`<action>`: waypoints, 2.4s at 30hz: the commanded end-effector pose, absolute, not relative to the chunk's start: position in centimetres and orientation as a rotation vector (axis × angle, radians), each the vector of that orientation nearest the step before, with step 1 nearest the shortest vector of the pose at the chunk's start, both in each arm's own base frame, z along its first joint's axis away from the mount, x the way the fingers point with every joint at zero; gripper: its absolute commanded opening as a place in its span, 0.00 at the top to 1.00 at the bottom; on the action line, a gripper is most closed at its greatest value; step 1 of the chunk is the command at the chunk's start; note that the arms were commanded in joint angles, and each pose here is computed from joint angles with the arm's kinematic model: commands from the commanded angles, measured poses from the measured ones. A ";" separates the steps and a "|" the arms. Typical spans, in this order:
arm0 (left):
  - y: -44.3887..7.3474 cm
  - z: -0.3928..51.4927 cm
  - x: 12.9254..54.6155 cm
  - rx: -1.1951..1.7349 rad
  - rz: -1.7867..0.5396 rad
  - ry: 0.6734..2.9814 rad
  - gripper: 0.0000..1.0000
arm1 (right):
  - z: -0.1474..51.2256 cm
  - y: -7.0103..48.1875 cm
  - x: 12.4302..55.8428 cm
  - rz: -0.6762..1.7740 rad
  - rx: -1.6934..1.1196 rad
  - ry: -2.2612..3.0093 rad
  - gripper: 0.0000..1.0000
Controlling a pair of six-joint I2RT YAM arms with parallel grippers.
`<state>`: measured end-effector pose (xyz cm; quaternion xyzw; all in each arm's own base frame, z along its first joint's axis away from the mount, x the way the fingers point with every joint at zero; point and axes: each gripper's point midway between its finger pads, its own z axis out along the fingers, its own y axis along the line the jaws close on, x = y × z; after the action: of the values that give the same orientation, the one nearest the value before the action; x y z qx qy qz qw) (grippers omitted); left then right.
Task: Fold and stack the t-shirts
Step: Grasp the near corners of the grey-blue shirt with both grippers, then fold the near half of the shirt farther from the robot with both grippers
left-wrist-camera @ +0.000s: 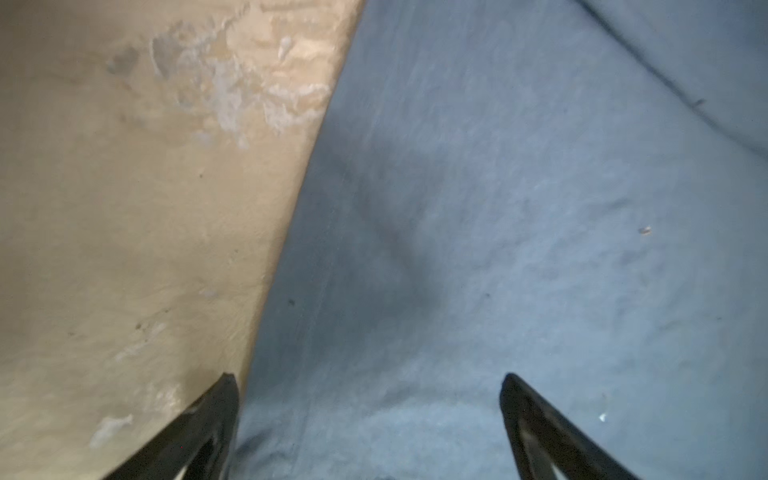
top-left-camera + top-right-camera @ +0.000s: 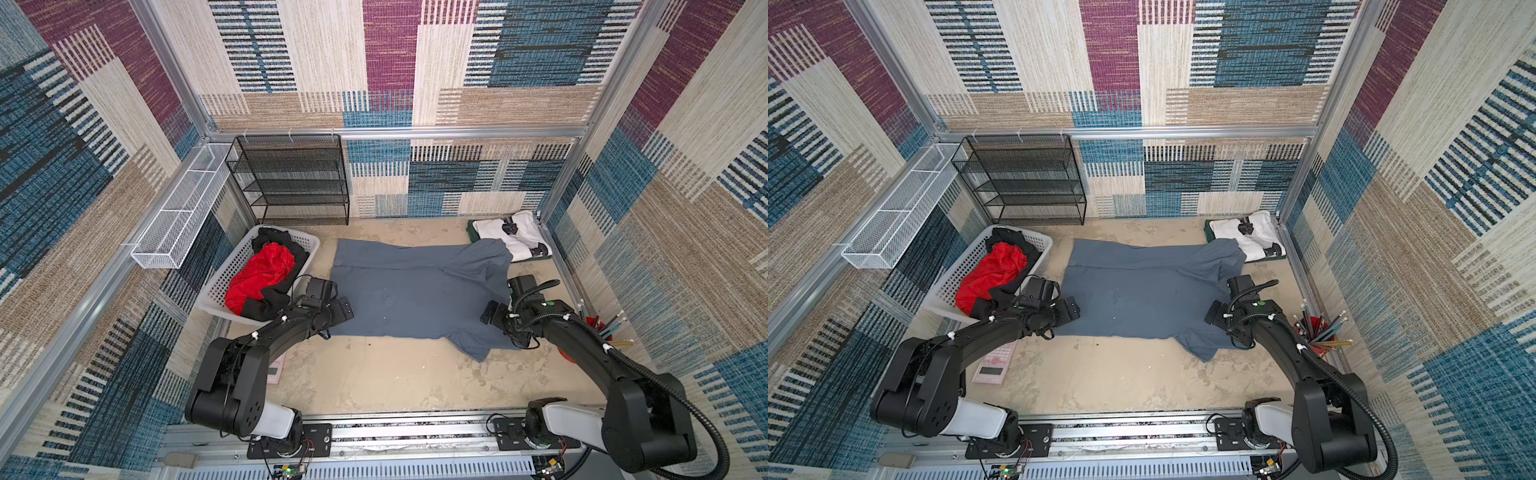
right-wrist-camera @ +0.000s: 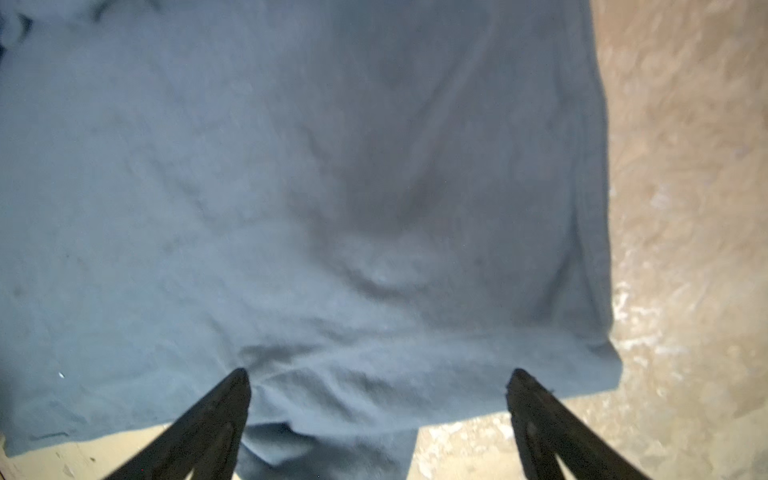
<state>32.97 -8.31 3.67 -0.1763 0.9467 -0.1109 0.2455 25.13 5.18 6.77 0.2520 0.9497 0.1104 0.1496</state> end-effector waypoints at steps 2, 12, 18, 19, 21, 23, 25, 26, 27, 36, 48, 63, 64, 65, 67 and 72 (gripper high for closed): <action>-7.8 2.4 32.2 -0.525 -0.278 2.612 0.01 | 5.7 5.0 22.1 0.265 0.757 2.806 0.10; -7.3 0.9 30.8 -0.559 -0.251 2.650 0.27 | 2.9 7.7 18.0 0.357 0.713 2.935 0.20; -7.0 1.0 28.9 -0.559 -0.236 2.689 0.32 | 1.9 8.3 18.1 0.407 0.738 2.919 0.20; -6.7 1.2 28.5 -0.565 -0.229 2.681 0.32 | 1.8 8.4 18.2 0.421 0.746 2.911 0.20; -6.2 1.5 27.6 -0.573 -0.204 2.675 0.32 | 1.7 8.6 18.2 0.439 0.748 2.905 0.20; -5.8 1.6 26.8 -0.579 -0.183 2.679 0.32 | 1.6 8.6 18.4 0.433 0.741 2.899 0.20; -5.6 1.1 26.3 -0.576 -0.177 2.686 0.32 | 1.5 8.6 18.7 0.432 0.735 2.897 0.20; -5.5 0.9 26.1 -0.579 -0.169 2.692 0.32 | 1.5 8.7 18.9 0.433 0.728 2.897 0.20; -5.6 0.7 26.1 -0.576 -0.167 2.699 0.32 | 1.4 8.8 19.1 0.436 0.721 2.898 0.20; -5.4 0.6 26.8 -0.554 -0.138 2.689 0.39 | 1.6 8.8 21.1 0.415 0.695 2.847 0.34; -5.4 0.4 27.6 -0.491 -0.092 2.715 0.72 | 2.4 9.1 24.8 0.425 0.695 2.742 0.40; -6.7 0.5 28.1 -0.381 -0.063 2.778 1.00 | 3.0 8.0 25.4 0.330 0.636 2.716 0.85; -6.7 0.5 28.0 -0.378 -0.067 2.783 1.00 | 3.1 8.1 25.5 0.332 0.634 2.713 0.89; -6.9 0.5 28.1 -0.376 -0.074 2.784 1.00 | 3.3 8.3 25.6 0.349 0.622 2.708 0.92; -7.4 0.5 28.1 -0.378 -0.118 2.787 1.00 | 3.6 8.4 25.8 0.359 0.609 2.703 0.98; -8.0 1.4 28.1 -0.403 -0.180 2.766 1.00 | 4.0 7.9 26.1 0.307 0.596 2.705 1.00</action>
<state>30.80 -7.47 2.25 -0.1480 0.9614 -0.0524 0.2258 25.85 8.46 3.70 0.2162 0.9534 0.1260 0.1684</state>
